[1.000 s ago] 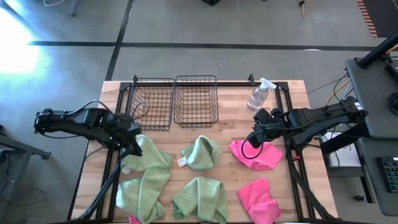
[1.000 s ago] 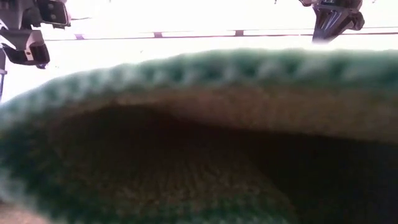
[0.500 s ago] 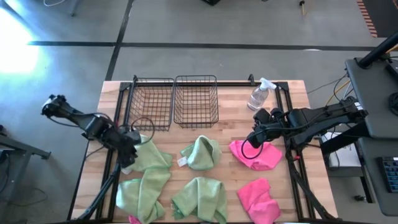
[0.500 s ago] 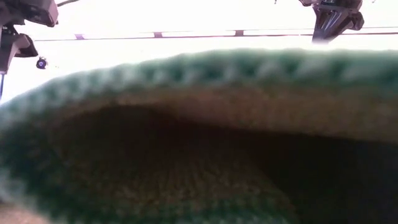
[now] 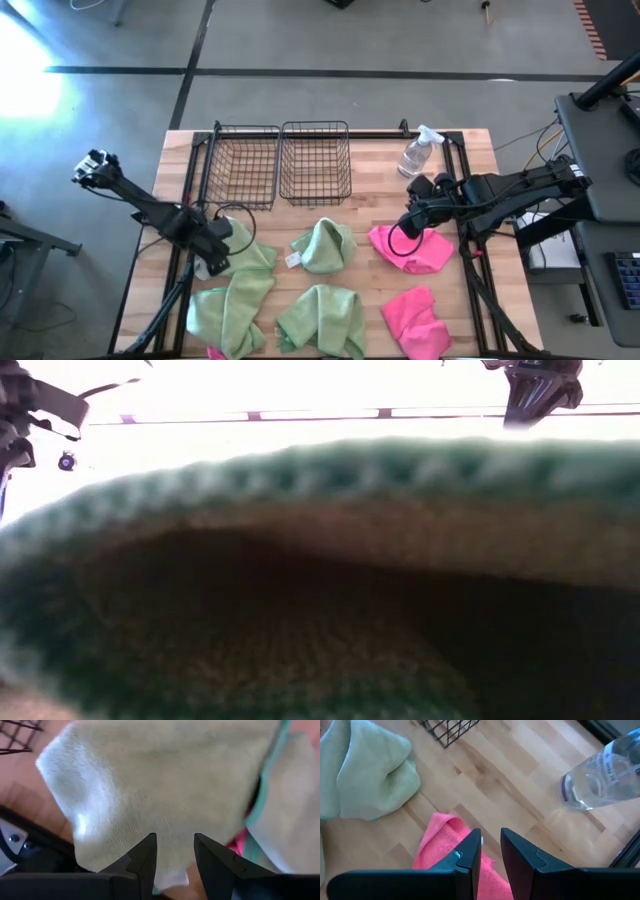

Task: Sort microfiber towel by color & place in baskets
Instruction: Put the green microfiber cloth into the left wire basket

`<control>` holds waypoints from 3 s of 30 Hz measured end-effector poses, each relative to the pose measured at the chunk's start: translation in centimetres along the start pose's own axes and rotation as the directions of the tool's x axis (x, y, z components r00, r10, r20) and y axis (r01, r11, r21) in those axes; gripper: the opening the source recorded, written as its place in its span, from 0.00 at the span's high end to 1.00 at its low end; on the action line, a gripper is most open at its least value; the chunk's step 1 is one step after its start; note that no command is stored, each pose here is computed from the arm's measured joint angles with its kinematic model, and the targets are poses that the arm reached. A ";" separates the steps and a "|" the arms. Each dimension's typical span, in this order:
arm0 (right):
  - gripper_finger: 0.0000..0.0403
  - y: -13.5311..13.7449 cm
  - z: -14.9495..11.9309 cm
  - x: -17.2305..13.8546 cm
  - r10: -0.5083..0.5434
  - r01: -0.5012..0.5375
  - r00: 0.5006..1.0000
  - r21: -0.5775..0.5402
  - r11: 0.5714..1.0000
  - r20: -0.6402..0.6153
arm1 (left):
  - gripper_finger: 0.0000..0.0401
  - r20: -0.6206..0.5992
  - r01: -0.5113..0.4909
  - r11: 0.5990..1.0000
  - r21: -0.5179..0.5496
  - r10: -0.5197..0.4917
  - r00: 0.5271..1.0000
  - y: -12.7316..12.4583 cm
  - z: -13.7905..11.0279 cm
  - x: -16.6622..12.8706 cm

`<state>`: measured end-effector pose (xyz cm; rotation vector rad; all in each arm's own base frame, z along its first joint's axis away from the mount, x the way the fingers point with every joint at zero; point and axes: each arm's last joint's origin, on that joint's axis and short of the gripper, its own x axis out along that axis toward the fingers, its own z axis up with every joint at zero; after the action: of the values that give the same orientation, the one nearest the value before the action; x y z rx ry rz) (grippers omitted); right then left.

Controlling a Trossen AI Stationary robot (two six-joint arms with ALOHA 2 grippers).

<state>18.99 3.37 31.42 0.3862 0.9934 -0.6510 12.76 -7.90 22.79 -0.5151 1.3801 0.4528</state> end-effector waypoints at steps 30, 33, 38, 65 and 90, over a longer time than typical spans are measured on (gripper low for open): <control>0.83 -0.7 -0.7 -0.1 -0.043 0.028 0.994 -0.143 0.989 -0.103 | 0.71 0.037 -0.081 0.982 -0.173 0.088 0.995 -5.1 -1.0 4.8; 0.83 -0.7 -0.7 -0.1 -0.043 0.028 0.994 -0.143 0.989 -0.103 | 0.71 0.032 -0.083 0.980 -0.179 0.090 0.995 -5.5 -0.9 5.4; 0.83 -0.7 -0.7 -0.1 -0.043 0.027 0.994 -0.151 0.988 -0.102 | 0.71 0.014 -0.144 0.970 -0.194 0.150 0.989 -5.9 -0.9 6.6; 0.83 -0.6 -0.7 0.0 -0.038 0.038 0.994 -0.003 0.999 -0.101 | 0.79 0.066 -0.303 0.936 -0.177 0.318 0.946 -6.4 -0.9 9.9; 0.83 -0.6 -0.7 0.0 -0.039 0.040 0.995 0.003 0.999 -0.096 | 1.00 0.132 -0.276 0.953 -0.127 0.292 0.947 -9.6 0.6 5.4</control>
<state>18.11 3.30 31.11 0.4058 1.0938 -0.6752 19.54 -15.29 18.28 -0.3608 1.2941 0.7892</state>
